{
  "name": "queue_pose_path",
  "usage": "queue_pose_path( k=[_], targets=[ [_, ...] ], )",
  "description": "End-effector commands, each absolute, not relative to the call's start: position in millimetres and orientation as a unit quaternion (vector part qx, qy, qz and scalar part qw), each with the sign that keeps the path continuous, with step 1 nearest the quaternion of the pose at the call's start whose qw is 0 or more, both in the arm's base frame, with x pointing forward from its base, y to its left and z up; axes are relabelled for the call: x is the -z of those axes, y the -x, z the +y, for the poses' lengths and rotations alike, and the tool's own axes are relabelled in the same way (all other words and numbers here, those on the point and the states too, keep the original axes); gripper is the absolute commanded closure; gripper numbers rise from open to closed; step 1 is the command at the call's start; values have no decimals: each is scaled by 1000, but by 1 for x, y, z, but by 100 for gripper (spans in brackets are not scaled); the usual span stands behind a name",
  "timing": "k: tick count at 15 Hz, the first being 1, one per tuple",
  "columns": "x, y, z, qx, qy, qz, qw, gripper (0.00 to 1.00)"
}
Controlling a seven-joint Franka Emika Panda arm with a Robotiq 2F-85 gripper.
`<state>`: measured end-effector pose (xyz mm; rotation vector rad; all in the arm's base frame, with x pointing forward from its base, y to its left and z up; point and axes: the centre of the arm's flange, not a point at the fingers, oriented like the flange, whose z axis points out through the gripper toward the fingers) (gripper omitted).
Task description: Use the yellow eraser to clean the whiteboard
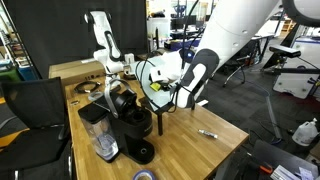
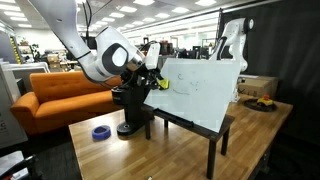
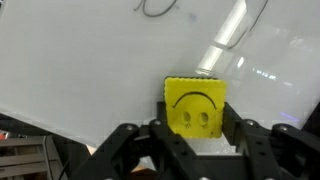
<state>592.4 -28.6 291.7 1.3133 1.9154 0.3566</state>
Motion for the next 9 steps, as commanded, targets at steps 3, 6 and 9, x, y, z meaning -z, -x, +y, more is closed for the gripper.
queue_pose_path(
  k=[3,6,9],
  targets=[
    [-226,-554,-10,-149,-510,743,407,71],
    [-226,-561,-4,-153,-516,734,414,71],
    [-227,-571,0,-163,-526,719,425,71]
  ],
)
